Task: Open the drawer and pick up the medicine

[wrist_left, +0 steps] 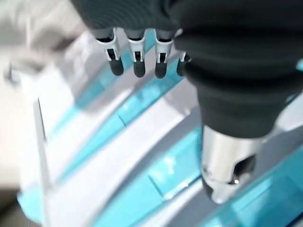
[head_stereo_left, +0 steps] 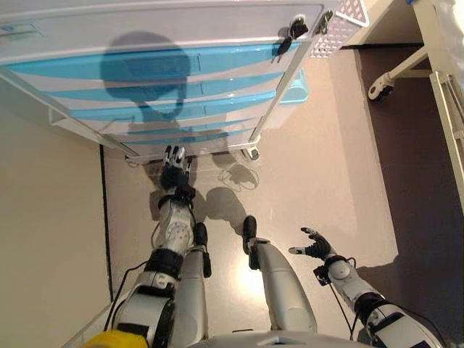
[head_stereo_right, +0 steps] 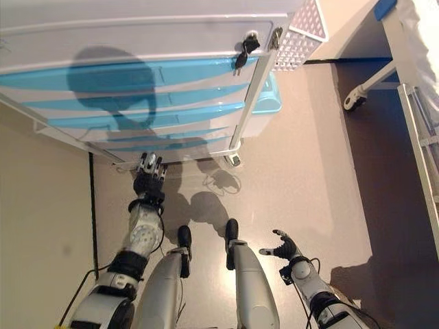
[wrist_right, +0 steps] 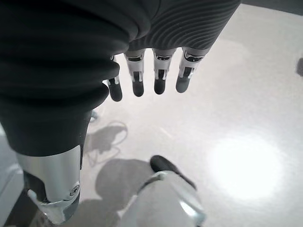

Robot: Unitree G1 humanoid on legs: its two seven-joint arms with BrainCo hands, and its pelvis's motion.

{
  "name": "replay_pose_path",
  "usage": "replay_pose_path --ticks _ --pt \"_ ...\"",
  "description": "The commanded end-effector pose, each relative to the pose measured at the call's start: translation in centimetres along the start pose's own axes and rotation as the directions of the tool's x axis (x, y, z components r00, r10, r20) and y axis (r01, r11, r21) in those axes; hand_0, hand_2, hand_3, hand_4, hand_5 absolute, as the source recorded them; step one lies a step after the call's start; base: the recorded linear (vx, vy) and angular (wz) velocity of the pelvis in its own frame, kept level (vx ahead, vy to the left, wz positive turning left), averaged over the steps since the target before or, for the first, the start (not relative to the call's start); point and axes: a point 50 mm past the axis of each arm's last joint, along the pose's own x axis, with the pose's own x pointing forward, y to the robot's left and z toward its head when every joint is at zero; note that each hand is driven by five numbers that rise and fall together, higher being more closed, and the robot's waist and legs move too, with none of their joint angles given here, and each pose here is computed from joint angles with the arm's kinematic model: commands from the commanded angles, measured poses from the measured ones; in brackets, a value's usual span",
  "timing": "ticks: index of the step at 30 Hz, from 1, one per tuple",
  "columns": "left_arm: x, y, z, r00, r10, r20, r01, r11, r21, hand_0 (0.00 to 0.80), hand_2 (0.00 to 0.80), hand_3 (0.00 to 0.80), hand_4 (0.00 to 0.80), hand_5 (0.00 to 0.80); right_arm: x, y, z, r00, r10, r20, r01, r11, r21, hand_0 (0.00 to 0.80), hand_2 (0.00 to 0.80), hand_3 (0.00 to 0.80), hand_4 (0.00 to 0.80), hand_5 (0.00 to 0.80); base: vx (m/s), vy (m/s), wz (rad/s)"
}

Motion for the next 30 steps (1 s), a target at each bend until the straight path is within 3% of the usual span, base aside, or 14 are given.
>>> replay_pose_path --ticks 1,7,15,30 --pt "0.5 -2.2 1.4 0.992 -0.084 0.099 0.093 0.992 -0.088 0.000 0.000 0.000 0.000 0.000 -0.9 0.8 -1.6 0.999 0.039 -0.022 -0.040 0.999 -0.031 0.000 0.000 0.000 0.000 0.000 -0.028 0.019 -0.12" --pt "1.9 -4.7 2.8 0.975 -0.159 0.154 0.184 0.968 -0.171 0.000 0.000 0.000 0.000 0.000 -1.1 1.2 -2.1 0.995 0.090 -0.033 -0.091 0.995 -0.047 0.000 0.000 0.000 0.000 0.000 -0.021 0.019 -0.17" --pt "2.4 -7.7 4.1 0.935 -0.299 0.191 0.330 0.931 -0.156 0.000 0.000 0.000 0.000 0.000 -1.1 1.1 -2.1 0.992 0.120 -0.027 -0.122 0.991 -0.060 0.000 0.000 0.000 0.000 0.000 -0.016 0.022 -0.10" --pt "3.0 -9.4 8.0 0.878 -0.356 0.320 0.406 0.908 -0.105 0.000 0.000 0.000 0.000 0.000 -1.3 0.6 -3.2 0.989 0.132 -0.074 -0.137 0.988 -0.065 0.000 0.000 0.000 0.000 0.000 0.020 -0.009 -0.05"
